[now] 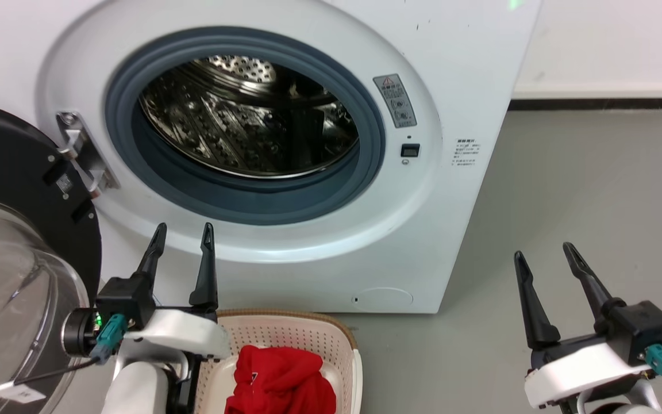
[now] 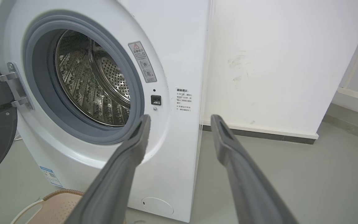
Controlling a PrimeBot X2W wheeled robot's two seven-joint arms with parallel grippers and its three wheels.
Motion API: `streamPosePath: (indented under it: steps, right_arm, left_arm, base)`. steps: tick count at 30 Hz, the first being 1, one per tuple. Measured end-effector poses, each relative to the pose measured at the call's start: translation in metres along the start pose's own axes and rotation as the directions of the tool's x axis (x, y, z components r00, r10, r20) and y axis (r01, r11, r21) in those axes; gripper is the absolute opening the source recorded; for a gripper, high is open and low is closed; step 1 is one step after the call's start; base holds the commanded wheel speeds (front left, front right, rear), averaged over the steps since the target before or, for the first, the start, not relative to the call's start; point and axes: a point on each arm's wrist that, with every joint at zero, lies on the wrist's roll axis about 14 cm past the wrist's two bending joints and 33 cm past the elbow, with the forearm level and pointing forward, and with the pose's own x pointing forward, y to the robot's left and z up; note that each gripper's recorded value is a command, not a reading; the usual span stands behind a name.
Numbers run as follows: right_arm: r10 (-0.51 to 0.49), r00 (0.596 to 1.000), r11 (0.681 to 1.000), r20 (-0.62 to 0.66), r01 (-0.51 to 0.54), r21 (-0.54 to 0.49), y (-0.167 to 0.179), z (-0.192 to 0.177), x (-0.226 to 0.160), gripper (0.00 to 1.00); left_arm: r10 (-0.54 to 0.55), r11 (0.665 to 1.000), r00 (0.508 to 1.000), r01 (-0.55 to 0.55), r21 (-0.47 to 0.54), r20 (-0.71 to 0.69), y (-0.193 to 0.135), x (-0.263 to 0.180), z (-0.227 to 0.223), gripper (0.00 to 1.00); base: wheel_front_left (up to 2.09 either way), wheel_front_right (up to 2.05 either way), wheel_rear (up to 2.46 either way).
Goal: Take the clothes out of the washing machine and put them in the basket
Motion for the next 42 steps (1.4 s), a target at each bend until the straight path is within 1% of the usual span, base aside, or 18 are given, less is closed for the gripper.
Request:
streamPosePath:
  steps: [3, 6, 14, 29, 30, 31, 34, 37, 42]
  right_arm:
    - [-0.008, 1.0, 1.0, 0.005, 0.008, -0.008, -0.002, 0.004, -0.007, 1.0]
    - [-0.011, 1.0, 1.0, 0.007, 0.011, -0.01, -0.002, 0.006, -0.012, 1.0]
    - [-0.01, 1.0, 1.0, -0.01, 0.01, -0.015, 0.0, 0.002, -0.02, 1.0]
    - [-0.001, 1.0, 1.0, -0.018, 0.001, -0.013, 0.003, 0.001, -0.021, 1.0]
    - [-0.002, 1.0, 1.0, -0.021, 0.001, -0.013, 0.003, 0.0, -0.021, 0.0]
    - [-0.002, 0.999, 1.0, -0.046, 0.001, -0.01, 0.003, -0.008, -0.023, 0.0]
    - [-0.001, 0.998, 1.0, -0.061, 0.002, 0.009, 0.004, -0.013, -0.026, 0.0]
    - [-0.007, 0.998, 0.997, -0.065, 0.012, 0.079, 0.003, -0.016, -0.027, 0.0]
    - [-0.015, 0.997, 0.982, -0.08, 0.03, 0.189, 0.0, -0.022, -0.027, 0.0]
  left_arm:
    - [-0.007, 1.0, 0.999, 0.006, 0.026, 0.046, 0.0, -0.01, 0.016, 1.0]
    - [-0.009, 0.999, 0.998, 0.006, 0.047, 0.057, -0.001, -0.021, 0.021, 1.0]
    - [-0.002, 0.999, 1.0, 0.002, 0.047, 0.001, -0.003, -0.04, 0.011, 1.0]
    - [0.012, 1.0, 1.0, -0.012, 0.025, -0.024, -0.003, -0.049, 0.007, 1.0]
    - [0.013, 1.0, 1.0, -0.013, 0.023, -0.027, -0.003, -0.05, 0.006, 0.0]
    - [0.016, 1.0, 0.998, -0.015, 0.02, -0.055, -0.003, -0.053, -0.002, 0.0]
    - [0.026, 1.0, 0.996, -0.026, 0.001, -0.088, 0.0, -0.056, -0.011, 0.0]
    - [0.048, 0.997, 0.993, -0.055, -0.054, -0.112, 0.005, -0.057, -0.016, 0.0]
    - [0.066, 0.985, 0.989, -0.085, -0.15, -0.13, 0.009, -0.058, -0.02, 0.0]
  base:
    - [0.0, 0.0, 0.0]
    - [0.0, 0.0, 0.0]
    - [0.0, 0.0, 0.0]
    - [0.0, 0.0, 0.0]
    - [0.0, 0.0, 0.0]
    - [0.0, 0.0, 0.0]
    - [0.0, 0.0, 0.0]
    - [0.0, 0.0, 0.0]
    - [0.0, 0.0, 0.0]
